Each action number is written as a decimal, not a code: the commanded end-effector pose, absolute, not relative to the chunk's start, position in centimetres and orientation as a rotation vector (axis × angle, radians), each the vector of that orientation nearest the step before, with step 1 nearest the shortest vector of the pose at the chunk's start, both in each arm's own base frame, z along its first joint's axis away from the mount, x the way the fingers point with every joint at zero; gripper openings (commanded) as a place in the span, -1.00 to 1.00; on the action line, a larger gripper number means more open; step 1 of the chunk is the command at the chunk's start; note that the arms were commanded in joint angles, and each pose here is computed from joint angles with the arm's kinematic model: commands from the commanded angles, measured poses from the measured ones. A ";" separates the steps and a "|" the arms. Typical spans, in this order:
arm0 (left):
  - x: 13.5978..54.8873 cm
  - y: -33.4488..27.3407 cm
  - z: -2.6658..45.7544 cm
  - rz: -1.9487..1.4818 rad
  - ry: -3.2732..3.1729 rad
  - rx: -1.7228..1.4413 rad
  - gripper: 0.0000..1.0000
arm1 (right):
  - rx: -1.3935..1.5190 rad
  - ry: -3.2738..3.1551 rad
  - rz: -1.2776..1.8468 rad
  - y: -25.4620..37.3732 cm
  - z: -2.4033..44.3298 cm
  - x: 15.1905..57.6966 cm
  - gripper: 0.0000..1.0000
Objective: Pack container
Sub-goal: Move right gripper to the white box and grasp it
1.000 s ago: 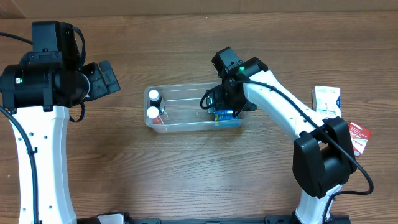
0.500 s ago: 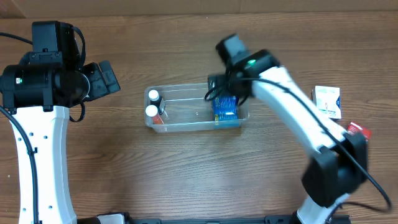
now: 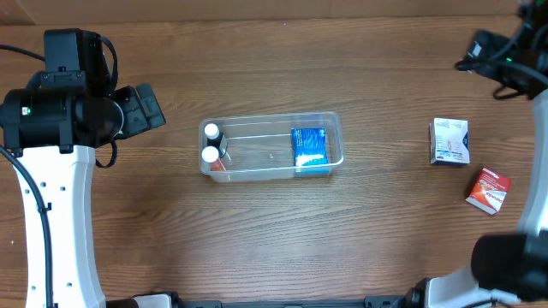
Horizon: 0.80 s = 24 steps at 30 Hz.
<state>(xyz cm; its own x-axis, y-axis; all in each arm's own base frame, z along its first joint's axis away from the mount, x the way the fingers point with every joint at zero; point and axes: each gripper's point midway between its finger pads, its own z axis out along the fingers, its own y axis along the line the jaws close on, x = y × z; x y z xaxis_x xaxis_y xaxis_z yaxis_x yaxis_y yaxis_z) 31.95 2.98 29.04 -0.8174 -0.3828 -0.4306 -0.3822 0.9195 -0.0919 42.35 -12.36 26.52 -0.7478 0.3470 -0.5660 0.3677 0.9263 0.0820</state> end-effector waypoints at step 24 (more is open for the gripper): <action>33.4 3.1 29.2 -0.010 2.585 -0.537 1.00 | 0.220 3.023 -0.089 -15.0 6.6 40.4 1.00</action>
<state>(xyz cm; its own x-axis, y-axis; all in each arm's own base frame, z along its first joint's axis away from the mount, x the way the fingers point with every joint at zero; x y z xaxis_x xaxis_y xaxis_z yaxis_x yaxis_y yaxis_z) 33.13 3.05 29.65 -0.7929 -0.3813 -0.4754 -0.3767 0.9198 -0.1095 41.16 -14.85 7.31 -0.9781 0.1612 -0.1314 0.1647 0.9862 -0.0161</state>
